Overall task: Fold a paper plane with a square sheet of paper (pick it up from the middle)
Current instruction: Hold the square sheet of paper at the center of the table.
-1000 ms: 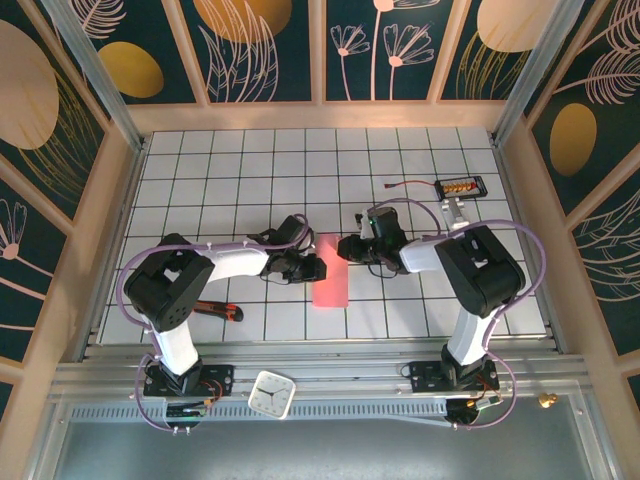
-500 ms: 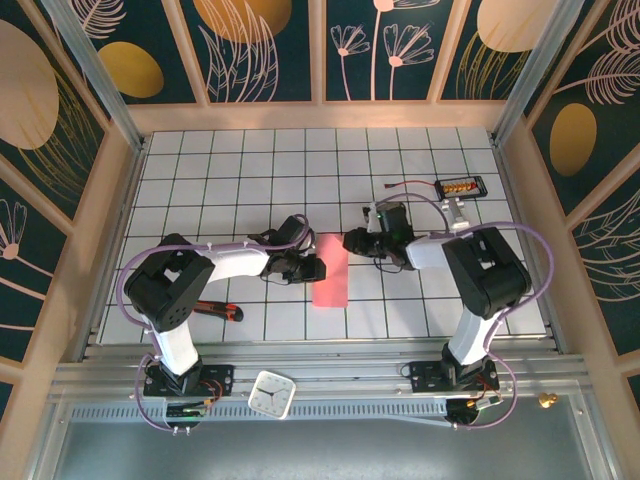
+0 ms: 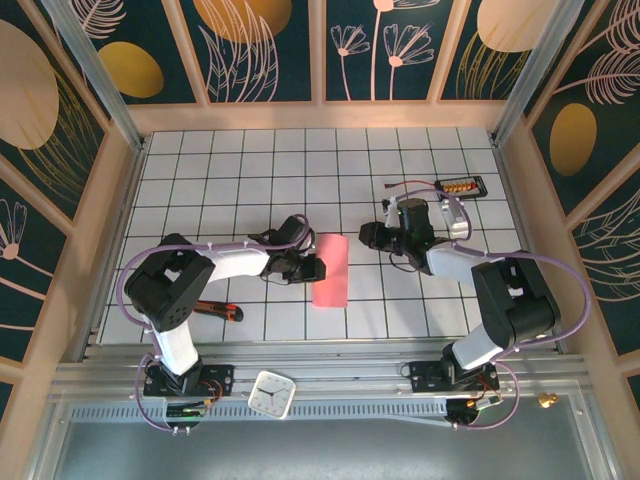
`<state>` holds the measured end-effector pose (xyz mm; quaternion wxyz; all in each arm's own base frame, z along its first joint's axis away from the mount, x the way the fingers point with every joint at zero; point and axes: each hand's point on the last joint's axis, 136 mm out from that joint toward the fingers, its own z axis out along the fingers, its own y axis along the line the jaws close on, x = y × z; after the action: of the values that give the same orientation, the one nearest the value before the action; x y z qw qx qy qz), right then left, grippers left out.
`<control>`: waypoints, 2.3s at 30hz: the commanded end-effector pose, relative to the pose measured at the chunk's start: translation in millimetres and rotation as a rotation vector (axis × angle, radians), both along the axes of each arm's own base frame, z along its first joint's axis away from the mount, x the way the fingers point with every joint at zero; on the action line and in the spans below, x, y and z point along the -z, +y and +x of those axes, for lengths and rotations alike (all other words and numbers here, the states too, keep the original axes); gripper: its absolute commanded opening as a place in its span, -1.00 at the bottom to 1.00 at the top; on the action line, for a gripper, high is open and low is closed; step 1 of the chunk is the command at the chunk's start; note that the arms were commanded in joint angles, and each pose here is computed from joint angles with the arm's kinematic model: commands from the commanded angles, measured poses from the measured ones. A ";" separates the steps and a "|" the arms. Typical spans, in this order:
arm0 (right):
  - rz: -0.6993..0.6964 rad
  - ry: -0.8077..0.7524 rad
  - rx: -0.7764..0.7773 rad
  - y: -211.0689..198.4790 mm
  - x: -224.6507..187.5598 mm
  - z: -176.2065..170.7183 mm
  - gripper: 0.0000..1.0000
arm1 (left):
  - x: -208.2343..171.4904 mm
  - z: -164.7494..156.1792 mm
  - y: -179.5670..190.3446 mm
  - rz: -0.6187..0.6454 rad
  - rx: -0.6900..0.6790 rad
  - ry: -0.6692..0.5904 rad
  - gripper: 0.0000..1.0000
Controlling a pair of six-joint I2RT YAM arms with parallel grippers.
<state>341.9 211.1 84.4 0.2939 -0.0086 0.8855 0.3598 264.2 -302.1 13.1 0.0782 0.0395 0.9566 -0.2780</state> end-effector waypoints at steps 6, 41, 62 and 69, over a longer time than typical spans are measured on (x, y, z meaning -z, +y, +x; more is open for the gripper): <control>0.035 0.003 -0.145 49.1 6.0 -13.7 -0.59 | 46.9 -7.8 39.7 0.214 -0.038 0.056 -0.39; 0.026 0.061 -0.174 62.6 30.4 -6.9 -0.66 | 51.0 -8.3 48.4 0.271 -0.025 0.052 -0.39; 0.047 0.135 -0.244 51.7 23.2 -54.8 -0.66 | 53.4 -9.7 50.3 0.277 -0.026 0.056 -0.40; 0.080 0.180 -0.263 62.0 32.7 -61.7 -0.93 | 54.0 -10.1 50.4 0.275 -0.027 0.058 -0.40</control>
<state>289.9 264.7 56.5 0.1832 -0.0744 0.8878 0.4155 263.9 -302.2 12.1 0.0683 0.0517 0.9603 -0.2656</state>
